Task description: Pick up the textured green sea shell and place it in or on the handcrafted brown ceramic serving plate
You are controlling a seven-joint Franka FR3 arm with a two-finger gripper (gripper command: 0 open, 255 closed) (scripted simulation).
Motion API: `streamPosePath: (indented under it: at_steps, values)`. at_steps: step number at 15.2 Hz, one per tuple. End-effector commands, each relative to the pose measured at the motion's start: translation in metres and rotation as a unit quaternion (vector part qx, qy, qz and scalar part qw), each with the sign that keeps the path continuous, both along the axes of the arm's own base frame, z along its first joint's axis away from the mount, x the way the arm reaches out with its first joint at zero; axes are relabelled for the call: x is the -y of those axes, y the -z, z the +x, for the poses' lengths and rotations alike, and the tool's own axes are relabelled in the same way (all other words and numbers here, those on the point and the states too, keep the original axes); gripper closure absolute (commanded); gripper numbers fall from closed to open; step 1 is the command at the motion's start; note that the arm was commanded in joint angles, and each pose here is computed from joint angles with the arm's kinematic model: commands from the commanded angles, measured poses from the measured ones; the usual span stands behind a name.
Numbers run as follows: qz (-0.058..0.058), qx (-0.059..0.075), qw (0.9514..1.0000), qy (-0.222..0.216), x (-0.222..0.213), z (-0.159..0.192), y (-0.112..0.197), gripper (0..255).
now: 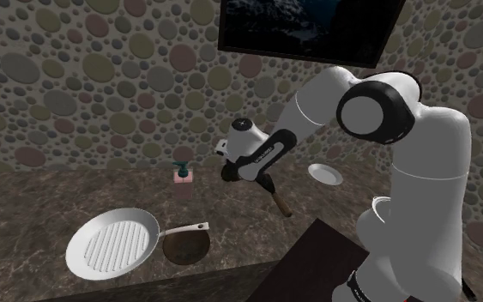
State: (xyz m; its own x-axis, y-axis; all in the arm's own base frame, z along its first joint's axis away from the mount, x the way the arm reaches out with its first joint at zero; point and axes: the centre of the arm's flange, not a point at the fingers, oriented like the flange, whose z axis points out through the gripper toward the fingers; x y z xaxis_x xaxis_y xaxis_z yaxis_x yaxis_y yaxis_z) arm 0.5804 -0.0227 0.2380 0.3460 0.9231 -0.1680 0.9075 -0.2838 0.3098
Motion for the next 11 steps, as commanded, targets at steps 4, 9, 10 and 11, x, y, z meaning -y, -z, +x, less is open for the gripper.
streamPosePath:
  at_steps: [4,9,10,11]
  values:
    - [0.0,0.0,1.0,0.001,-0.061,-0.021,-0.003,255]
    - [0.0,0.0,1.0,0.001,-0.123,-0.044,-0.006,255]
    - [0.0,0.0,1.0,0.001,-0.136,-0.048,-0.006,255]
    - [0.0,0.0,1.0,0.001,-0.148,-0.052,-0.006,255]
